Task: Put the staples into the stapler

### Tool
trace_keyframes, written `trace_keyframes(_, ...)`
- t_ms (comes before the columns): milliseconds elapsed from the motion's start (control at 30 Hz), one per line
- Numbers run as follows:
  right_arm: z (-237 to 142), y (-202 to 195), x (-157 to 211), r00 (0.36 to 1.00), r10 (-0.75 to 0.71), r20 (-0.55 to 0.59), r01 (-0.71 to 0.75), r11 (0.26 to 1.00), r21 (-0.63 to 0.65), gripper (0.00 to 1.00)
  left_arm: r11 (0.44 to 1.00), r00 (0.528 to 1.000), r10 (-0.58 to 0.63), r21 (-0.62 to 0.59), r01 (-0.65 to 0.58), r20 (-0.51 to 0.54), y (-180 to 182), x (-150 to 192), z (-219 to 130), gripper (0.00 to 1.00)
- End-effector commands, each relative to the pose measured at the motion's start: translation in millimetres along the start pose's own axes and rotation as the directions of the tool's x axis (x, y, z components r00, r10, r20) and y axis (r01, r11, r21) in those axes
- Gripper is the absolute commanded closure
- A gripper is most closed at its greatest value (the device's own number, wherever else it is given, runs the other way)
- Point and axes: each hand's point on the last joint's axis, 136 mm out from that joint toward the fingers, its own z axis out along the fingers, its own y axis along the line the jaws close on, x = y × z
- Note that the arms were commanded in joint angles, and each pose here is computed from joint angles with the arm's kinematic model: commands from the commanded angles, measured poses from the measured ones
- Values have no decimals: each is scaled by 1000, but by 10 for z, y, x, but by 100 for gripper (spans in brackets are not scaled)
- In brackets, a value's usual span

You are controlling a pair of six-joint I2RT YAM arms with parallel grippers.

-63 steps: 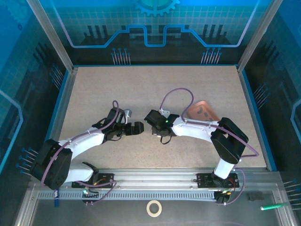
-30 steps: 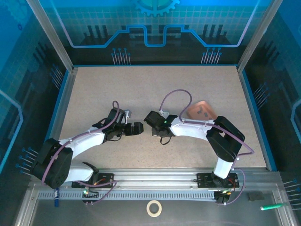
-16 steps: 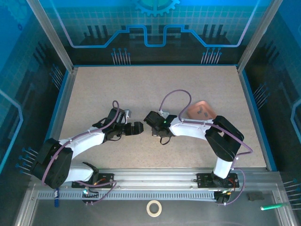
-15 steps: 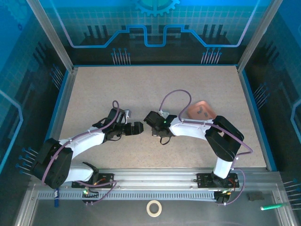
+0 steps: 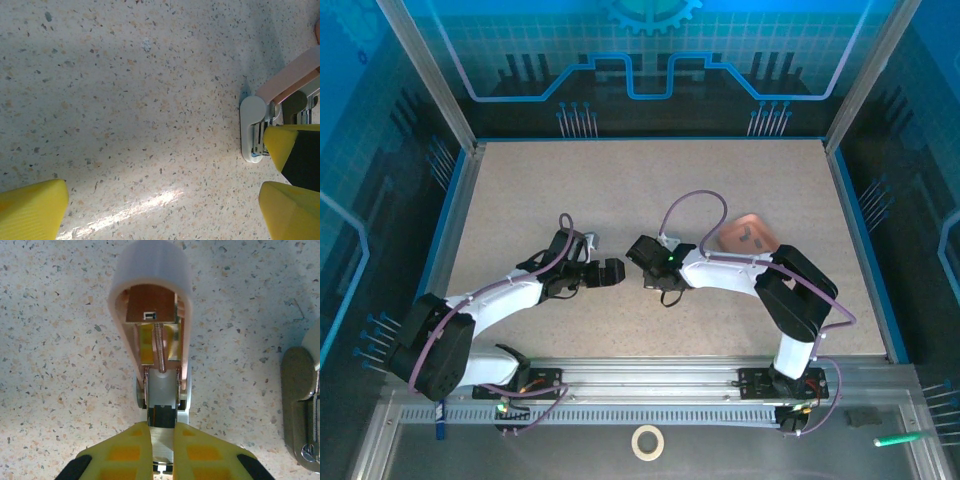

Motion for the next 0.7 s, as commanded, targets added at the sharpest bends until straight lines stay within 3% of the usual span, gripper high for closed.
trace_keyframes(0, 72, -179, 93, 999, -4, -49, 8, 997, 74, 86, 1000, 1000, 17, 0, -17, 13, -51, -72, -34, 1)
trace_keyframes(667, 16, -154, 31, 999, 11, -33, -9, 999, 51, 74, 1000, 1000, 17, 1, -17, 14, -57, -73, -40, 1)
